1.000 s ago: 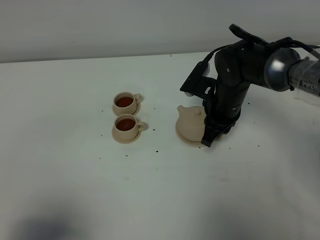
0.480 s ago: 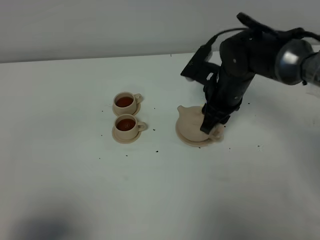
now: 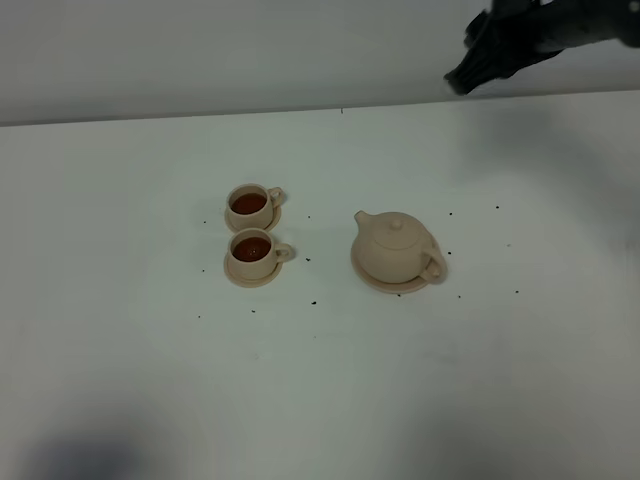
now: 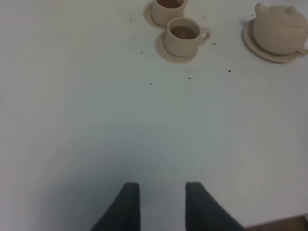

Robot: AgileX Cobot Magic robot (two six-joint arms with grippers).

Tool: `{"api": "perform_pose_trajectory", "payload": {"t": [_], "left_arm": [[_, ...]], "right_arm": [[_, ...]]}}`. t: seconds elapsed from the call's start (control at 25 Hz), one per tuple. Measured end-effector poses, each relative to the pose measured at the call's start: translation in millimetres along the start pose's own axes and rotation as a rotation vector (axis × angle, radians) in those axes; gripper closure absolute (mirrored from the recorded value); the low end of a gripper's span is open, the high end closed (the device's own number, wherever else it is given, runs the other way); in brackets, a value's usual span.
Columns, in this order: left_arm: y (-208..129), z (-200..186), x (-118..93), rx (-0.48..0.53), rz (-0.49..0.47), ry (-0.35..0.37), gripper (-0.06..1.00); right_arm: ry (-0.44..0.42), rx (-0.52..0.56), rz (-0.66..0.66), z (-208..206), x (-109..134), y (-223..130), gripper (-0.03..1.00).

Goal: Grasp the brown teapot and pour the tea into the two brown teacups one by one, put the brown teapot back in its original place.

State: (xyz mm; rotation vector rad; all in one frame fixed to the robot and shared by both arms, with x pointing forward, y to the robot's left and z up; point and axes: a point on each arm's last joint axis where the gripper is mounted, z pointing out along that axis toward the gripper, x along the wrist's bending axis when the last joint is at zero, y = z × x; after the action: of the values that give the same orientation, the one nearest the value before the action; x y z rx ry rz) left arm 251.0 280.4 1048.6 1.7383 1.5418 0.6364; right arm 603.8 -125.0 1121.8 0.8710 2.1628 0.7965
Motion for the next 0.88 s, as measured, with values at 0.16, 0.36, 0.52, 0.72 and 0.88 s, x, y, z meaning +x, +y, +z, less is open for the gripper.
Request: {"api": "perform_pose_trajectory", "payload": {"t": [0.16, 0.36, 0.52, 0.72, 0.88], "left_arm": [[0.0, 0.0, 0.0, 0.000, 0.000, 0.000, 0.69], [0.0, 0.0, 0.0, 0.000, -0.001, 0.000, 0.69], [0.0, 0.0, 0.0, 0.000, -0.001, 0.000, 0.69], [0.0, 0.0, 0.0, 0.000, -0.001, 0.000, 0.69], [0.0, 0.0, 0.0, 0.000, -0.001, 0.000, 0.69]], "right_arm": [[-0.068, 0.012, 0.108, -21.8, -38.6, -10.1, 0.56], [-0.119, -0.042, 0.193, -59.1, -66.9, -12.2, 0.56], [-0.181, -0.112, 0.207, -97.3, -81.7, -9.0, 0.58], [-0.272, -0.119, 0.235, -139.0, -103.4, -19.2, 0.61], [-0.342, -0.074, 0.263, -169.1, -116.2, -34.3, 0.62]]}}
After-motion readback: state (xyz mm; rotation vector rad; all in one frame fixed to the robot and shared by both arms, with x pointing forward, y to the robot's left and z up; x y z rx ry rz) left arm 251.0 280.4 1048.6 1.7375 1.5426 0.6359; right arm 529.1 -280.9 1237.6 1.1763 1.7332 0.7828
